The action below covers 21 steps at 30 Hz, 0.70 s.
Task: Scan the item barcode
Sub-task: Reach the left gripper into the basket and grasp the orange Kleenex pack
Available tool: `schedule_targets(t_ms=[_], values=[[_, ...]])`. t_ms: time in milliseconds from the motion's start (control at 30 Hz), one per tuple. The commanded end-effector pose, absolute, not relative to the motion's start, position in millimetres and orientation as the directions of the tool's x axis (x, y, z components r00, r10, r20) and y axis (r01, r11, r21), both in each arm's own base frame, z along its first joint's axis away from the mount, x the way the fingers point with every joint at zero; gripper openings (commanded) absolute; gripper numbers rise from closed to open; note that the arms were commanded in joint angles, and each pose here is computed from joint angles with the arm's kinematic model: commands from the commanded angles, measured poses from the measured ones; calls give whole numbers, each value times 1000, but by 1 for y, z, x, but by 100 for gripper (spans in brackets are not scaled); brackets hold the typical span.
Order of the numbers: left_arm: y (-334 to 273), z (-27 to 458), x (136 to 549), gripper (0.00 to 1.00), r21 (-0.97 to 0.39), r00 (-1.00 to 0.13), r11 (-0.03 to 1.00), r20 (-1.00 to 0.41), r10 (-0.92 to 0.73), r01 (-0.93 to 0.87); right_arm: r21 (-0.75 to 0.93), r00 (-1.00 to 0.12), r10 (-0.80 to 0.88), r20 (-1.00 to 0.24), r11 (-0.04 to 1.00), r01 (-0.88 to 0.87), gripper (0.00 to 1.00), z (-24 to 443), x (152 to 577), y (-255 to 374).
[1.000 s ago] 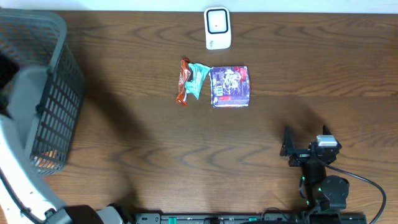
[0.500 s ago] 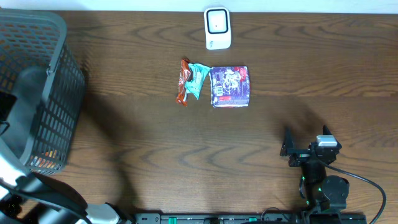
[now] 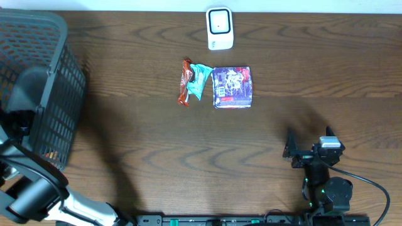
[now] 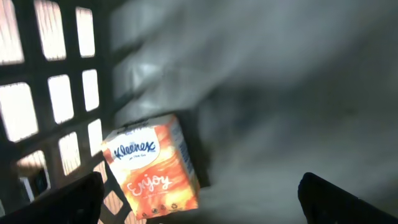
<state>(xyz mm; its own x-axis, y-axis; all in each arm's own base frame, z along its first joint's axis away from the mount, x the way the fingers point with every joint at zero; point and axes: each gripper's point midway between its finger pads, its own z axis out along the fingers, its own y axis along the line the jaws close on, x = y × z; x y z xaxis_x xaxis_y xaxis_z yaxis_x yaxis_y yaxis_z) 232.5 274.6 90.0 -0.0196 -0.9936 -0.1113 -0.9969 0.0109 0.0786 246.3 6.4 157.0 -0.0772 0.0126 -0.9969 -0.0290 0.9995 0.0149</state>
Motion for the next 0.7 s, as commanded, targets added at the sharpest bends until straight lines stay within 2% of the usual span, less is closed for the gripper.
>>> schedule_targets(t_ms=[0,667], values=[[271,75,224,99,129,60,-71,-83,-995,-989,22,-76,21,-997,1000,-18,99,156,246,4],[253,50,207,98,199,79,-81,-21,-997,-977,22,-76,21,-997,1000,-18,99,156,246,4]])
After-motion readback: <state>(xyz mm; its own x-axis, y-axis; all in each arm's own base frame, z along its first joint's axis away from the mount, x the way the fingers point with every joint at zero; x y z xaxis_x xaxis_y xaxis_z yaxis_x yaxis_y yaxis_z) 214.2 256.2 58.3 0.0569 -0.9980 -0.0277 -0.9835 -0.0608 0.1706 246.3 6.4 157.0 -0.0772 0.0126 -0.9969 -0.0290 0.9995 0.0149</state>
